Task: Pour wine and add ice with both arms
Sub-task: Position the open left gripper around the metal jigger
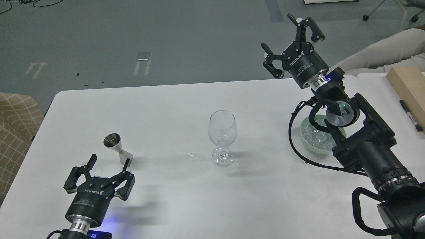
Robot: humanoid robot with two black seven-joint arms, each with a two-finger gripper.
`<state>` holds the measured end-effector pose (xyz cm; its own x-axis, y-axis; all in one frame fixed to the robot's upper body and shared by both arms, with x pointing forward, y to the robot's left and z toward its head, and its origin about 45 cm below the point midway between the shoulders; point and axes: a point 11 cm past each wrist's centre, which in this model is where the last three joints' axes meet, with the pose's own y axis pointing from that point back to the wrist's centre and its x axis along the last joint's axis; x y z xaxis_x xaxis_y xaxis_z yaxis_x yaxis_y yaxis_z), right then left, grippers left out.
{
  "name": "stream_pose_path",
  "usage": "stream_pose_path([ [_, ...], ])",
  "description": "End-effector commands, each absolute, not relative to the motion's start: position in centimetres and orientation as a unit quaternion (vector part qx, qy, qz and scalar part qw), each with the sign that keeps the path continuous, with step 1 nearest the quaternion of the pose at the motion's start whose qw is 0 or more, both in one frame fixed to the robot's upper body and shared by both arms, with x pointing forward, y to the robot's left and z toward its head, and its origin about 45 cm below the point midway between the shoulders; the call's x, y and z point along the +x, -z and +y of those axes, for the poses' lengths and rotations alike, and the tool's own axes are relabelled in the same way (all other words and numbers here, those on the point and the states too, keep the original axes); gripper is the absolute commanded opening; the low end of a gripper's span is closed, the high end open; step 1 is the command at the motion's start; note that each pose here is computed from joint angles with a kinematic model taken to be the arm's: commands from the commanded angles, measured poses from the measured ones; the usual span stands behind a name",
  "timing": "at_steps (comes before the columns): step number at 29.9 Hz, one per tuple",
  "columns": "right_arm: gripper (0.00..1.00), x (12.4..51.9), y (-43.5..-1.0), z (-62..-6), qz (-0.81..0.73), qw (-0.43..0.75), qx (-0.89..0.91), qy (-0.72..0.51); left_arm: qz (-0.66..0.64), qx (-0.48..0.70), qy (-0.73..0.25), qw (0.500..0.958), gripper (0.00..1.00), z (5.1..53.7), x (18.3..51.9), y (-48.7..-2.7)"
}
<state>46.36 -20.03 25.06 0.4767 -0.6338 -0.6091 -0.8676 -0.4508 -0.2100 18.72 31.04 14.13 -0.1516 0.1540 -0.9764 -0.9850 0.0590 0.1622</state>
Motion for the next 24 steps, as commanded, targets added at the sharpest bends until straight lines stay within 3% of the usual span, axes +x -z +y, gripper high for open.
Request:
stream_pose_path([
  [1,0.99,46.33,-25.03,-20.04,0.457,0.256,-0.82,-0.229,0.519,-0.401,-0.556,0.511,0.95,30.99,18.72,-13.97],
  [24,0.99,46.32,-25.12,-20.13,0.458,0.259,-0.819,-0.228,0.524,-0.396,-0.56,0.504,0.95,31.05,18.83,-13.37],
])
